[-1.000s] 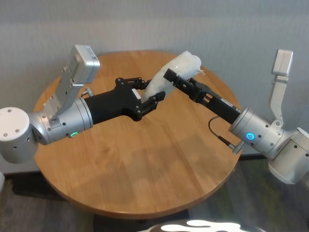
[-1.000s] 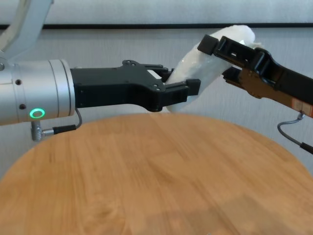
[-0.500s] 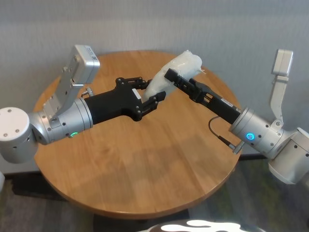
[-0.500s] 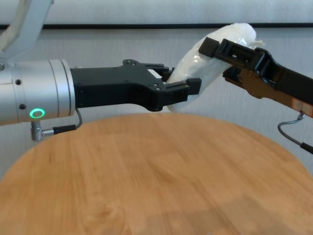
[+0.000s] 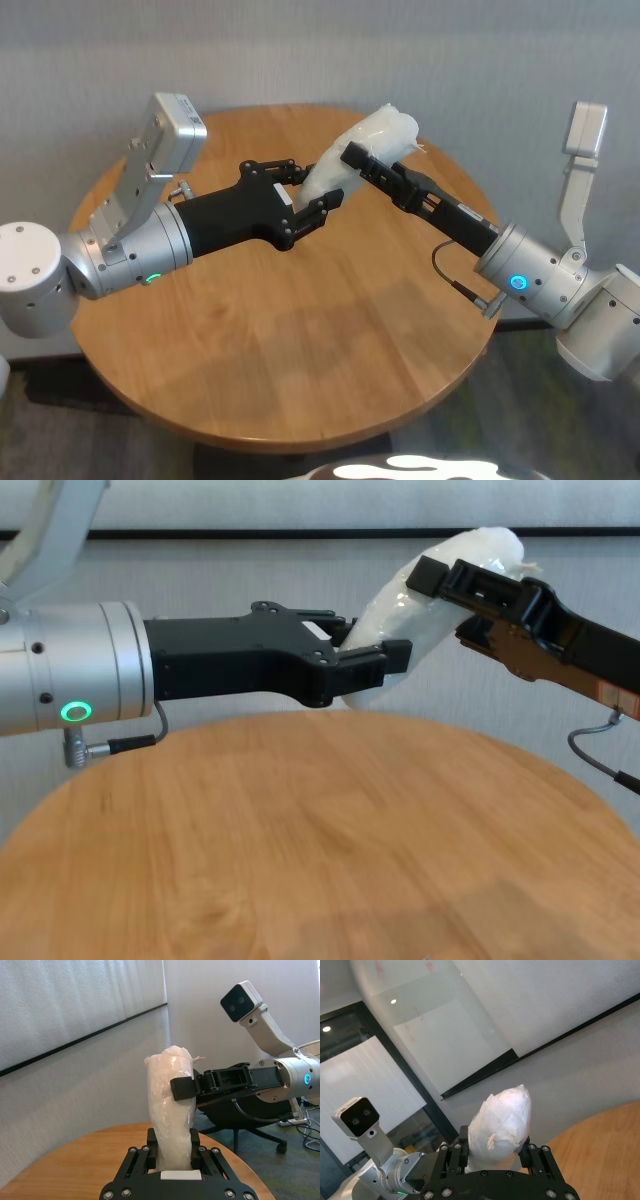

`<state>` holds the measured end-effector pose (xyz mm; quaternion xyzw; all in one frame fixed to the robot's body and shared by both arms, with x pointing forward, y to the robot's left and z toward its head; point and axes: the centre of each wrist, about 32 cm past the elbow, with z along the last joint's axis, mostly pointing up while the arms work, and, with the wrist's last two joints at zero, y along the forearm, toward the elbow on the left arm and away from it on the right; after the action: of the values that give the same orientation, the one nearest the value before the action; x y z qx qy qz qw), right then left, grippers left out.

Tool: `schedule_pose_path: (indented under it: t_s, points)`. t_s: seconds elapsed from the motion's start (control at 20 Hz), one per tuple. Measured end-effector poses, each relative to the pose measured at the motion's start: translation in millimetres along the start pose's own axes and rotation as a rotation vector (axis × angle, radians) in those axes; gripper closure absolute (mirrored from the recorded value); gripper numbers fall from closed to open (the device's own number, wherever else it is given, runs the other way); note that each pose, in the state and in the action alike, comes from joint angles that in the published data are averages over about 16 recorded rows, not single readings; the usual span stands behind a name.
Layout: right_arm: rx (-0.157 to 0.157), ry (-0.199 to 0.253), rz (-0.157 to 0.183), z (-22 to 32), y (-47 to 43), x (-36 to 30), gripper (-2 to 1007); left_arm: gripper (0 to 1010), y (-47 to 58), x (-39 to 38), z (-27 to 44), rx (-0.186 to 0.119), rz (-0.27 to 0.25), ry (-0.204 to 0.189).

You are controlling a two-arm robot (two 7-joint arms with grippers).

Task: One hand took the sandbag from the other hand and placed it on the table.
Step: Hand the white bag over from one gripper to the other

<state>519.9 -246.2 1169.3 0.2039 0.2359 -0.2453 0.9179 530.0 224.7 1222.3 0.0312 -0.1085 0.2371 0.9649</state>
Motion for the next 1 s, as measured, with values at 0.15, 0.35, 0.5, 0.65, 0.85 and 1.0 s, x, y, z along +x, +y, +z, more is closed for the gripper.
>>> schedule_pose_path:
  t_s: [0.15, 0.35, 0.5, 0.65, 0.85, 1.0]
  points:
    - [0.000, 0.000, 0.000, 0.0, 0.0, 0.0, 460, 624, 0.0, 0.0, 0.0, 0.000, 0.000, 0.000]
    - [0.001, 0.002, 0.001, 0.1, 0.0, 0.2, 460, 624, 0.0, 0.0, 0.0, 0.000, 0.000, 0.000]
    - [0.001, 0.004, 0.002, 0.1, 0.1, 0.7, 460, 624, 0.0, 0.0, 0.0, 0.000, 0.000, 0.000]
    - [0.002, 0.007, 0.003, 0.2, 0.1, 1.3, 460, 624, 0.0, 0.0, 0.0, 0.000, 0.000, 0.000]
    - [0.003, 0.013, 0.005, 0.0, -0.4, 2.3, 460, 621, 0.0, 0.0, 0.0, 0.000, 0.000, 0.000]
    - [0.004, 0.020, 0.007, -0.4, -0.9, 3.2, 460, 599, 0.0, 0.0, 0.0, 0.000, 0.000, 0.000]
